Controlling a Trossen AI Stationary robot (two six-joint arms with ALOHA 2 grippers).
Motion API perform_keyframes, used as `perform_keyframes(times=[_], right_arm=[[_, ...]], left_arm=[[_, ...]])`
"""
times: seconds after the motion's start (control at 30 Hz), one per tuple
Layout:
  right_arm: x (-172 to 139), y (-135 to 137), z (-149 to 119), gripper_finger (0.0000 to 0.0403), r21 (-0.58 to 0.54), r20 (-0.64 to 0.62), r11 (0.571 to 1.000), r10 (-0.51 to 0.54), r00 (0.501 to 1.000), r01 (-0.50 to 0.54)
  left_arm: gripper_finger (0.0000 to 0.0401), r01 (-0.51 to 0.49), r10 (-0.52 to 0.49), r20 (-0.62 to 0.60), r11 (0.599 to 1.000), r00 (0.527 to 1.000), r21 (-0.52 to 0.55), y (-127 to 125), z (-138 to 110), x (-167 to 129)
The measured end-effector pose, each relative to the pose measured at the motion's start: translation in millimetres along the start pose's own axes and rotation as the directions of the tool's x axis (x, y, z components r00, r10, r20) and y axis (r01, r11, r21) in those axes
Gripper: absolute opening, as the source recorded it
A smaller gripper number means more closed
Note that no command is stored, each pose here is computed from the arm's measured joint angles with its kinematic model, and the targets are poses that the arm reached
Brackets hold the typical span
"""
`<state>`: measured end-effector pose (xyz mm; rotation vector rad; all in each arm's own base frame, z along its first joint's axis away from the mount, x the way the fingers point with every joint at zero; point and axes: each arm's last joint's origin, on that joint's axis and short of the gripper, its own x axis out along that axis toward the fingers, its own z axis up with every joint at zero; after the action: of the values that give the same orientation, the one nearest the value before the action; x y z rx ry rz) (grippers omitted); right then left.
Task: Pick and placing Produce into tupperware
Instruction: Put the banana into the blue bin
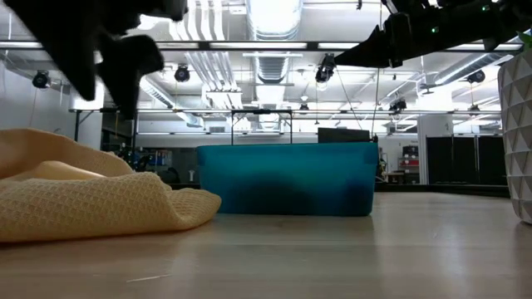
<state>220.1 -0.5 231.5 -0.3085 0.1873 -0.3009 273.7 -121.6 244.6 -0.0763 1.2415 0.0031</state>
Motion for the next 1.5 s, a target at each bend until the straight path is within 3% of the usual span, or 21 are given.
perform_keyframes(times=[0.23,0.47,1.13,1.5], right_arm=[[0,0,0,0.0009,-0.005,0.000,1.000,0.000,1.000,0.000],[0,0,0,0.0009,-0.007,0.002,1.000,0.000,1.000,0.000],[0,0,0,0.0009,-0.010,0.002,1.000,-0.001,1.000,0.001],[0,0,0,0.0009,-0.009,0.002,1.000,-0.001,1.000,0.001]], left_arm=[[0.0286,-0.057,0.061,-0.148,0.998,0.987,0.026,-1,-8,21],[0.0286,-0.081,0.096,-0.220,0.994,0.971,0.077,-1,-14,42],[0.0283,-0.101,0.133,-0.290,0.987,0.948,0.121,-4,-18,67],[0.0201,-0.088,0.117,-0.264,0.989,0.957,0.118,-6,-16,68]])
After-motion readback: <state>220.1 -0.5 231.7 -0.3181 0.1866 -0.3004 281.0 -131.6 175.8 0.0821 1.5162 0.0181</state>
